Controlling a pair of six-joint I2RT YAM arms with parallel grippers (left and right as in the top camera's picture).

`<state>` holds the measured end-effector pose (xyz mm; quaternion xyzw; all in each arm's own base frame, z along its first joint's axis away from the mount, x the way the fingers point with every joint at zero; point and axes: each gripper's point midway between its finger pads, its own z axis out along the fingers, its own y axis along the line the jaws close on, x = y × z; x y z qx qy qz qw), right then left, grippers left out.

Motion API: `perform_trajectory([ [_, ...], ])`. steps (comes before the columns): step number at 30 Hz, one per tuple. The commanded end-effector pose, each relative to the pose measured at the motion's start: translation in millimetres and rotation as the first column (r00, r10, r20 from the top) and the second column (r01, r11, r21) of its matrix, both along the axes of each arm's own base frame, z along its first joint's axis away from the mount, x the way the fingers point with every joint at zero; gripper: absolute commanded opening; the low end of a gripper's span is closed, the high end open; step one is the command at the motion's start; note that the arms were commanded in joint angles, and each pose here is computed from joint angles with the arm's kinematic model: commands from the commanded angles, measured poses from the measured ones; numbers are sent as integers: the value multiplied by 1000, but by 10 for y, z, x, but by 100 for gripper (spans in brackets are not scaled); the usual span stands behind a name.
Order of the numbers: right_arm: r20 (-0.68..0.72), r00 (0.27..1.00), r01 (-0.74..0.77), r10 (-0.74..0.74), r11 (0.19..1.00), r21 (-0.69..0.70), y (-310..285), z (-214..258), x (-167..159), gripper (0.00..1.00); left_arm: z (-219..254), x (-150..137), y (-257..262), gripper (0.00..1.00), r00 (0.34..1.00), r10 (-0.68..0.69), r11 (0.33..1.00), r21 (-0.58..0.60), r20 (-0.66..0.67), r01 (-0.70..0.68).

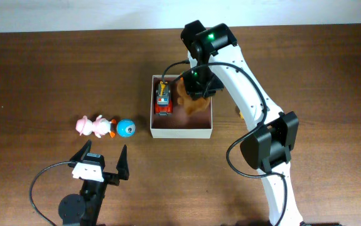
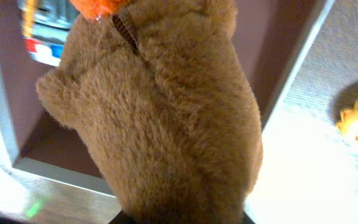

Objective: Pack container
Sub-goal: 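Lift the brown bear with the right gripper and carry it over the box, then lower the bear into the box beside the truck and release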

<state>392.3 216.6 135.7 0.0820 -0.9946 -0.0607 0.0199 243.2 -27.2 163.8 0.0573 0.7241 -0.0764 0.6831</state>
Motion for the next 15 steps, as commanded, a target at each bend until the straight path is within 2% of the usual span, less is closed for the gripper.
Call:
perform_trajectory([
  [1, -4, 999, 44, -44, 998, -39, -38, 24, -42, 19, -17, -2, -5, 100, 1000, -2, 1000, 11, 2, 2],
  [6, -16, 999, 49, -50, 998, -45, -25, 24, -84, 20, -17, -2, -5, 100, 1000, -2, 1000, 11, 2, 2],
  [15, 32, 993, 115, -114, 993, -30, 51, -98, 111, 20, -17, -2, -5, 99, 1000, -2, 1000, 11, 2, 2],
])
